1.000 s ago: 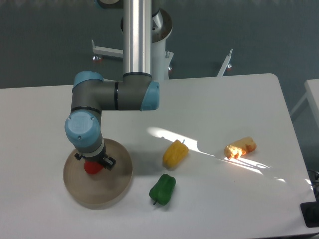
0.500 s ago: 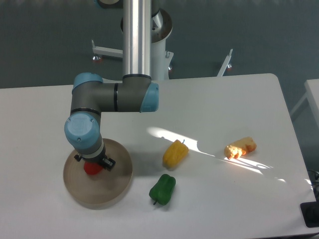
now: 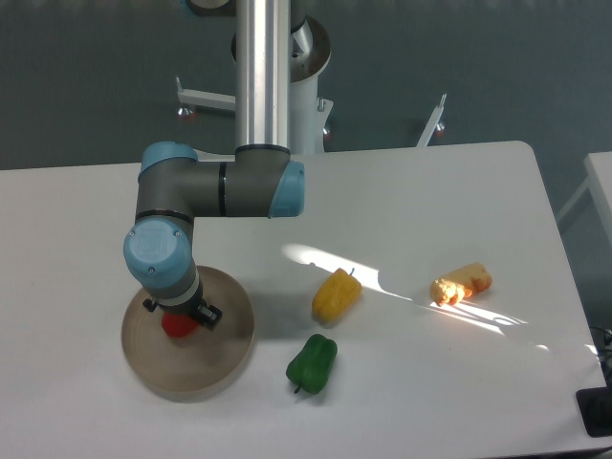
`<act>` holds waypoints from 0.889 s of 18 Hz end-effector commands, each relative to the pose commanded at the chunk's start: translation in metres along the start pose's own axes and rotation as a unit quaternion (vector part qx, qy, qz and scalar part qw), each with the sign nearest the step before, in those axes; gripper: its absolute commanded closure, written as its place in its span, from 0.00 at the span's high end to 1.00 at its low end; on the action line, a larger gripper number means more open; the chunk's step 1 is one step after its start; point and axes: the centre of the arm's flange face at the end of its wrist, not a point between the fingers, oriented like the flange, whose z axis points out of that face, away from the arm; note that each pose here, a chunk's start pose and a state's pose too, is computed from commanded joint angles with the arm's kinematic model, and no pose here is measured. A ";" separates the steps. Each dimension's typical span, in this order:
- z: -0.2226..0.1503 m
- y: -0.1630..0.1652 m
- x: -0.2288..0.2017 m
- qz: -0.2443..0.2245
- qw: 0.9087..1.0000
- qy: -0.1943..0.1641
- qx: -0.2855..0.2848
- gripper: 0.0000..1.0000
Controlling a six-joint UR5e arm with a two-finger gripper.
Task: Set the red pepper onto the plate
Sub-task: 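Open the gripper to release the red pepper on the plate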
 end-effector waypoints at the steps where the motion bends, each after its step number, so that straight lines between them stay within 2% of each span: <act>1: 0.000 0.000 0.000 0.000 1.000 0.000 0.000 0.66; 11: -0.002 -0.001 0.003 0.002 1.000 0.001 0.001 0.79; 13: -0.004 -0.001 0.003 0.004 1.000 0.001 0.002 0.88; 16: -0.010 0.001 0.004 0.008 1.000 0.000 0.005 0.97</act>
